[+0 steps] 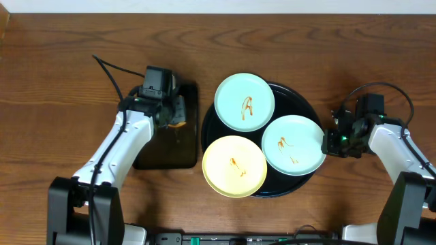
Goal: Clean dirty plates on tray and stack at the side
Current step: 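Scrub the held pale green plate with the sponge in left gripper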
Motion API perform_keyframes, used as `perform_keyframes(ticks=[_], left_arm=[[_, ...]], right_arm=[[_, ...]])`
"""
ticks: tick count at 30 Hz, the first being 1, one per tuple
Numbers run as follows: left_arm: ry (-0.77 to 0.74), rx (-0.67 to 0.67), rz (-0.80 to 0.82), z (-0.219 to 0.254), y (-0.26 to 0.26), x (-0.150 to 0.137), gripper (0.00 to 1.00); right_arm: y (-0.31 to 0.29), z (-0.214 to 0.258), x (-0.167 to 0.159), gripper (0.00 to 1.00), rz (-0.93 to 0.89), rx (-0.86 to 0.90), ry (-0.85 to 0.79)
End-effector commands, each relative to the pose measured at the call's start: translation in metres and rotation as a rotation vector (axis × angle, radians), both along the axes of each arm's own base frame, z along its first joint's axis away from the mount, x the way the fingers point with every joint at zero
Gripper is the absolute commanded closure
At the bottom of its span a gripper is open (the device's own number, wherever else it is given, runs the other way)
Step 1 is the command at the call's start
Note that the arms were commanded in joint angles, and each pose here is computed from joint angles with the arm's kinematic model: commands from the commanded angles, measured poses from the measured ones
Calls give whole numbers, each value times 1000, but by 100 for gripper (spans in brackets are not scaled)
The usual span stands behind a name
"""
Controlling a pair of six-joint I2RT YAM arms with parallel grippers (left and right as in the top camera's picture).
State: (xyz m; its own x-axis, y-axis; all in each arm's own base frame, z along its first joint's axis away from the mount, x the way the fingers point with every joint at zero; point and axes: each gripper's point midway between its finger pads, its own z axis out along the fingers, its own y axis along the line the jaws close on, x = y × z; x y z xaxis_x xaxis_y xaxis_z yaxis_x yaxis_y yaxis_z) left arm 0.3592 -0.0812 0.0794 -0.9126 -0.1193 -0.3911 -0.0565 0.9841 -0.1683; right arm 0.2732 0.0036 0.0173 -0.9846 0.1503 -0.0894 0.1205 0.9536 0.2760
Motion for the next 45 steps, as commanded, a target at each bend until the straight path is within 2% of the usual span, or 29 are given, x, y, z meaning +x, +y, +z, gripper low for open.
perform_keyframes(ticks=[1,9,17,20,23,27,33,40,45], left_arm=[[-67,-60,-63,24,-29,12,93],[-140,-87,-200,51,-86,12,93],[-195,-165,-247,64,-137,5,93],[-225,-222,-259,72,-162,1,93],[-246,-317,-338,80,-199,-7,92],[-203,-469,-426,75,-252,-25,92],[-111,-537,-496,45,-294,-48,93],[0,-505,-596,2,-325,-91,93],[27,-466,-708,-19,-343,-123,93]], right_arm=[[0,-4,-4,99,0,2,15],[0,-3,-4,99,-33,6,25],[1,-3,-3,99,-38,7,26],[1,-3,-3,99,-38,7,26],[1,-3,-3,99,-38,7,26],[1,-3,-3,99,-38,7,26],[1,-3,-3,99,-38,7,27],[1,-3,-3,99,-38,7,26],[1,-3,-3,99,-38,7,27]])
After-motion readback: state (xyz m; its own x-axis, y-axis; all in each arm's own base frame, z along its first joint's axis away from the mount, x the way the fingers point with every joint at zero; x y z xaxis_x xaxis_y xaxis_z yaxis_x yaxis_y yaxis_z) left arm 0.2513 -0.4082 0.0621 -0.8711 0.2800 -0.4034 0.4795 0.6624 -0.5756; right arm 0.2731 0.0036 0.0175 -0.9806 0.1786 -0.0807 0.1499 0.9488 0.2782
